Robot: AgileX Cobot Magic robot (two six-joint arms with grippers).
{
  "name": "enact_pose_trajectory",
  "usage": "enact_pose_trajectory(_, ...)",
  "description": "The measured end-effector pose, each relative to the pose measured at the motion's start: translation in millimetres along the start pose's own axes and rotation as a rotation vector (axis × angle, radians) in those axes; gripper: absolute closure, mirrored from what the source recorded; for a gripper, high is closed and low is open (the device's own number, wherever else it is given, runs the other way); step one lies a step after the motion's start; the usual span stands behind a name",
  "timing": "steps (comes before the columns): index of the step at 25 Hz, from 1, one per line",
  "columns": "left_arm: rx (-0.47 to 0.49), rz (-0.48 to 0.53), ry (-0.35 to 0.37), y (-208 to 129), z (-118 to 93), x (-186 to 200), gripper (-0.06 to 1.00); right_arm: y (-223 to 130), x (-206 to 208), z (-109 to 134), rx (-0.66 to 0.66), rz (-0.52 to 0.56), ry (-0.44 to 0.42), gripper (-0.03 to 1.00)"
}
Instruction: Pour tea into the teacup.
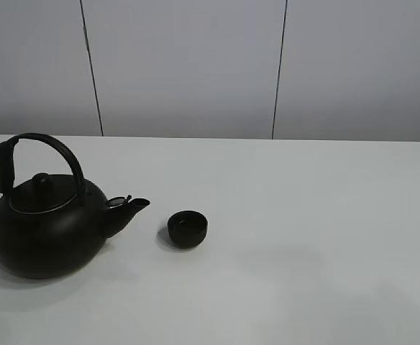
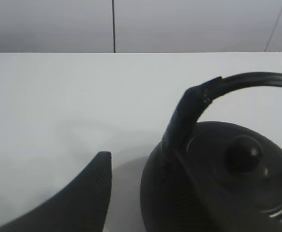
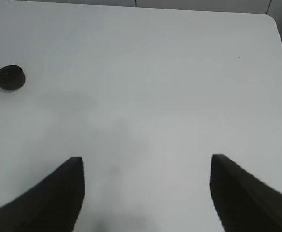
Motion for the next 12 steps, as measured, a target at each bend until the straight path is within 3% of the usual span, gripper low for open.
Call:
enact_pose_trajectory(4, 0.104, -0.008, 0.040, 5, 8, -1, 0.62, 0, 0, 0, 0.000, 0.000, 0.000, 0.46)
enact_pose_trajectory(7, 0.144, 0.051, 0.056, 8, 15, -8, 0.61, 0, 0, 0, 0.000, 0.000, 0.000, 0.46)
enact_pose_trajectory(12, 0.168, 0.139, 0.063, 45, 26, -20, 0.60, 0, 0, 0, 0.000, 0.000, 0.000, 0.46)
Point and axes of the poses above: a point on each arm's last joint axis where the gripper is mounted, x pointing back along that axis away from the gripper, z along the wrist's bending axis when the last joint is at zero, y = z × x, the point moved 8 cm from there along -x, pointing out along that axis toward the gripper, and after that the axes turned 2 degrees about -x, right-handed, at the moved point
